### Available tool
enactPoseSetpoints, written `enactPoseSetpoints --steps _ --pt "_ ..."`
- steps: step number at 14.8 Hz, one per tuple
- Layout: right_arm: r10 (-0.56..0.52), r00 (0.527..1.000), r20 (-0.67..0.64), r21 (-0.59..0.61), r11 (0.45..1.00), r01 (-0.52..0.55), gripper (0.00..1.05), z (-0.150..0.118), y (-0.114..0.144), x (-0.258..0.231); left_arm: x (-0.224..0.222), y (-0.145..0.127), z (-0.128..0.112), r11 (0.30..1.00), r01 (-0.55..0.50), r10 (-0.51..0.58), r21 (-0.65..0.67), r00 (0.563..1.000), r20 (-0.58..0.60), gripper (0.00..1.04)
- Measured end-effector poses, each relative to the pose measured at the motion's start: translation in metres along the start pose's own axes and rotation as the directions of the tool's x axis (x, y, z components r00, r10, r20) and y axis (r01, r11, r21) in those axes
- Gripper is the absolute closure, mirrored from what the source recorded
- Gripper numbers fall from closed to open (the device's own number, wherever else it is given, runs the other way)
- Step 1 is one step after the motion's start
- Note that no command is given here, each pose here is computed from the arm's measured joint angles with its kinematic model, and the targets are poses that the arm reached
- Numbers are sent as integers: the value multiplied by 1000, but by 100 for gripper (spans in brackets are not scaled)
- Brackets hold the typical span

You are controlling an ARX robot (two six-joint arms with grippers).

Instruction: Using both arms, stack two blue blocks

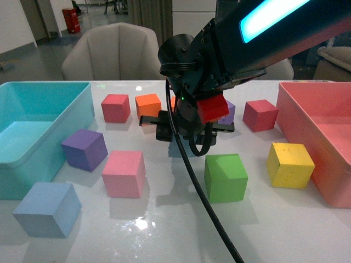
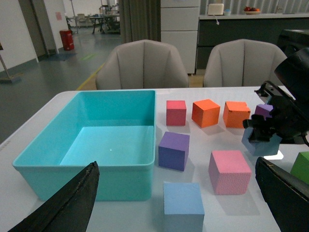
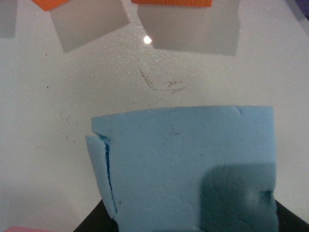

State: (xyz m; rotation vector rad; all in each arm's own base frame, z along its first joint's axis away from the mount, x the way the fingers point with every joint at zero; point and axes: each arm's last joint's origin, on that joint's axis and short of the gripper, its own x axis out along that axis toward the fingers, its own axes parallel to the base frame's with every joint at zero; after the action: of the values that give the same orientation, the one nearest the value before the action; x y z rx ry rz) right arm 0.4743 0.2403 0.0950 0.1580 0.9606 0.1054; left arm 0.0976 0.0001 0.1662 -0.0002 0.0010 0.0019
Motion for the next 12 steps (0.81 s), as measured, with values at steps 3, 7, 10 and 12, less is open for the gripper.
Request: enactPoseSetpoints --steps 3,7,10,12 --pt "-10 1000 -1 4 1000 10 60 1 -3 4 0 0 0 1000 0 0 0 1000 0 7" --pt "-13 1000 -8 3 1000 13 46 0 -3 7 0 0 0 1000 0 0 0 1000 0 7" --pt "-18 1000 -17 2 1000 18 32 -1 -3 8 0 0 0 1000 0 0 0 1000 0 7" --pt "-19 1000 -20 1 1000 19 24 -1 -3 9 0 0 0 1000 0 0 0 1000 0 7"
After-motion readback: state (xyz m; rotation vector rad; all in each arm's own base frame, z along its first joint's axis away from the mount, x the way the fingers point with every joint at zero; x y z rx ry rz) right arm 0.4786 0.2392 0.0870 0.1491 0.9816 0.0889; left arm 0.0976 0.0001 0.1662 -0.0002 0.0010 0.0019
